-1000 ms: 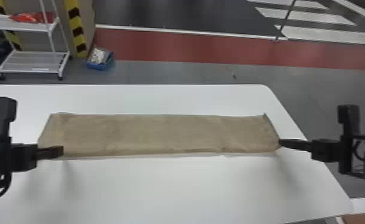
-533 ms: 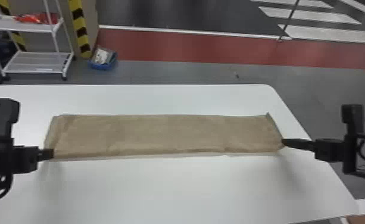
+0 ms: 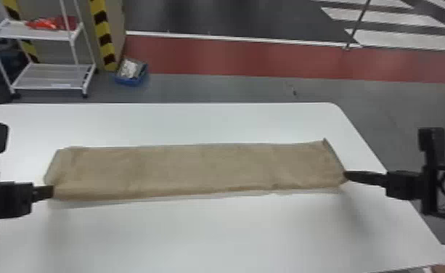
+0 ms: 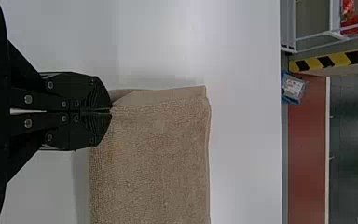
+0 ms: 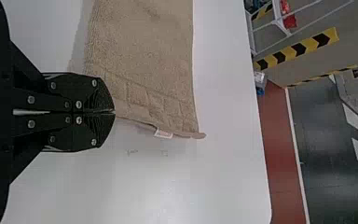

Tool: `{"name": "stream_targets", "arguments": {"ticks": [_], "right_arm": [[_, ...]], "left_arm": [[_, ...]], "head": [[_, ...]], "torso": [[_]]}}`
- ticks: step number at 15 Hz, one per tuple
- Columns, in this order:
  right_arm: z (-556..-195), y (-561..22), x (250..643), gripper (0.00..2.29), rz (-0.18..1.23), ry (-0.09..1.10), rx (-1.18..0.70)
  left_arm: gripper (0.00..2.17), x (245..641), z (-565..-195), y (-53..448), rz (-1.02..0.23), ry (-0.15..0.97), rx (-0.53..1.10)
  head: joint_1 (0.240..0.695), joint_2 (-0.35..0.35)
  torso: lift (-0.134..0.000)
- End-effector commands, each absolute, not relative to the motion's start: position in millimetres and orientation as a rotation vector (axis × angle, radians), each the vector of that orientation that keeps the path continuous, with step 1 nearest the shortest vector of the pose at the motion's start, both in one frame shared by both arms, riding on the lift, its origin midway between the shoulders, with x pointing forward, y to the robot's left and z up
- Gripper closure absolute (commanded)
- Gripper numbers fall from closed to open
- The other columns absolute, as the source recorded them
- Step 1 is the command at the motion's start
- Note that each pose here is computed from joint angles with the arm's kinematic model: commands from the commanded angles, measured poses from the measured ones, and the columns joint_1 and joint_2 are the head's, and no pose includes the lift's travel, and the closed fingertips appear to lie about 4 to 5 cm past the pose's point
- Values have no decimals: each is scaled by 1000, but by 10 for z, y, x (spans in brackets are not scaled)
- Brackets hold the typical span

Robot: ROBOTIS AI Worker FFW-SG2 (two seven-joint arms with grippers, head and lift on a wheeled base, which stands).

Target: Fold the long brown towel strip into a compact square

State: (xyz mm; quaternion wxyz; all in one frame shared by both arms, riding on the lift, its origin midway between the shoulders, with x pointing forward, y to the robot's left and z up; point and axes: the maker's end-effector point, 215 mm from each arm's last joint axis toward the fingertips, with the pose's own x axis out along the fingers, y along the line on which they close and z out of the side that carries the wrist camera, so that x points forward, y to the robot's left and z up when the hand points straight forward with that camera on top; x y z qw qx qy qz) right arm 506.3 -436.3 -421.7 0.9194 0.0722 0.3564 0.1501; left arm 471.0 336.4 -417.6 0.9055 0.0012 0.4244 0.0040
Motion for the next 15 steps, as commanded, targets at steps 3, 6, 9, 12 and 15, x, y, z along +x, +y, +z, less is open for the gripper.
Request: {"name": "stream_targets", "arguments": {"ticks": [3, 6, 9, 12, 15], "right_arm": [[-4068, -4436, 5051, 1659, 299, 714, 150], [-4172, -4476, 5052, 1656, 293, 732, 131], [-4244, -4474, 5044, 1298, 293, 735, 137], [-4228, -4488, 5115, 556, 300, 713, 126], [-4217, -4497, 5179, 502, 297, 694, 124]], "left_arm": [[2138, 4546, -4173, 3479, 25, 899, 16], [2108, 4556, -4195, 3420, 16, 896, 22], [684, 4618, -4174, 3387, 20, 871, 45], [22, 4582, -4178, 3426, 30, 872, 46], [29, 4556, -4131, 3472, 40, 859, 47]], "head": [[695, -106], [695, -109], [695, -121], [695, -124], [695, -121]], "torso": [[-125], [-125], [-125], [-125], [-125]]}}
